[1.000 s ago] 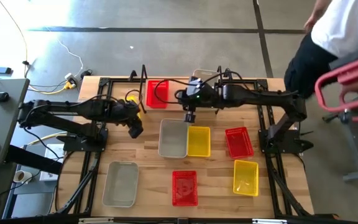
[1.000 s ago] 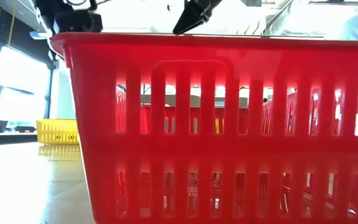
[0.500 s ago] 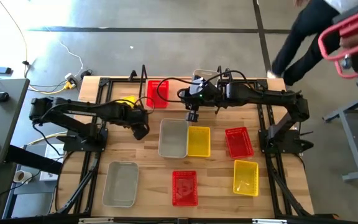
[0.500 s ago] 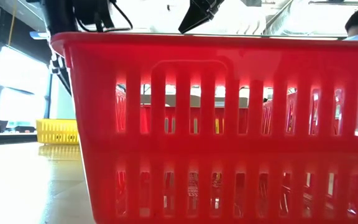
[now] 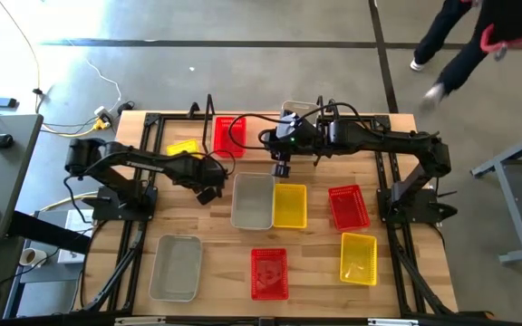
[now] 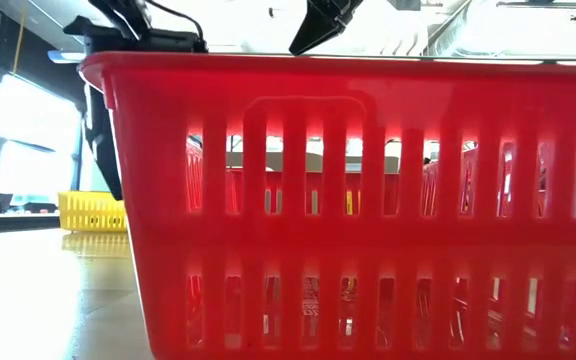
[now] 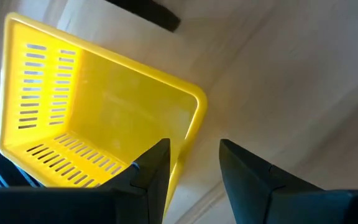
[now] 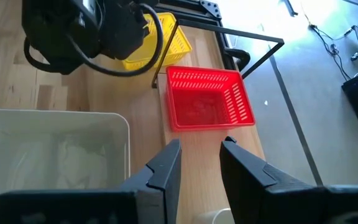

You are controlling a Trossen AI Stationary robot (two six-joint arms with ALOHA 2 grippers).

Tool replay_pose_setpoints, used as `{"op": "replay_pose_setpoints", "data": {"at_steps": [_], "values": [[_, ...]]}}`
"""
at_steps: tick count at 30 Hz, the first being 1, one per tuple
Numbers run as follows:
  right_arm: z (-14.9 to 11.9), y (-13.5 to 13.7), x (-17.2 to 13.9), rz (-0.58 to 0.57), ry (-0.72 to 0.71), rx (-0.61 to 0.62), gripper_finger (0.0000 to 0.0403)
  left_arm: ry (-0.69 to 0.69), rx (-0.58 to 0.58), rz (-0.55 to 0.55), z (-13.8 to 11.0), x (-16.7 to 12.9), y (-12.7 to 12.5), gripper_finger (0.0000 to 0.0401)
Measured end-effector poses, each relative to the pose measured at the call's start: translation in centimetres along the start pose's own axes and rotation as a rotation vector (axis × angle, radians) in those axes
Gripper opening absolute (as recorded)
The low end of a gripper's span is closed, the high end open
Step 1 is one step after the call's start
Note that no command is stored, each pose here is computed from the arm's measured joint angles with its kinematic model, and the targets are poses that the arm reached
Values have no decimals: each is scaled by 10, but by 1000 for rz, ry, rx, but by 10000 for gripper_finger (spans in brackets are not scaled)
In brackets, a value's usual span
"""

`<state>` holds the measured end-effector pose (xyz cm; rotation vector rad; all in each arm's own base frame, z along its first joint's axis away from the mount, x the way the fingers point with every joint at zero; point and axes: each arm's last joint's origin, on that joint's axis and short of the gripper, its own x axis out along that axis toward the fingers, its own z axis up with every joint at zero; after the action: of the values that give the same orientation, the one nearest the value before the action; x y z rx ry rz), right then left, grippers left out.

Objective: Stack baskets on shelf by color
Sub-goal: Put the top yellow bin on the shelf

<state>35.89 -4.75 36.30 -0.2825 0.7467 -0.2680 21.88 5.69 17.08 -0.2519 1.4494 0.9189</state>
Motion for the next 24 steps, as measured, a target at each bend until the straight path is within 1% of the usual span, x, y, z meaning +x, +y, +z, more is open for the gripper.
{"op": "replay_pose_setpoints", "data": {"at_steps": [6, 9, 12, 19, 21, 24], "values": [[-2, 0, 0, 4, 16, -4, 99, 49, 26, 34, 1, 12, -7, 128], [-3, 1, -1, 7, 28, 4, 99, 57, 31, 39, 1, 14, -8, 120], [-3, -1, -7, 8, 29, 20, 99, 58, 37, 40, 1, 14, -8, 96], [-6, -7, -33, 5, 21, 86, 99, 46, 58, 55, 1, 14, -7, 15], [-7, -10, -42, 3, 16, 105, 99, 47, 61, 64, 1, 14, -7, 6], [-7, -14, -57, -2, -6, 130, 99, 57, 66, 69, 0, 13, -6, 10]]}}
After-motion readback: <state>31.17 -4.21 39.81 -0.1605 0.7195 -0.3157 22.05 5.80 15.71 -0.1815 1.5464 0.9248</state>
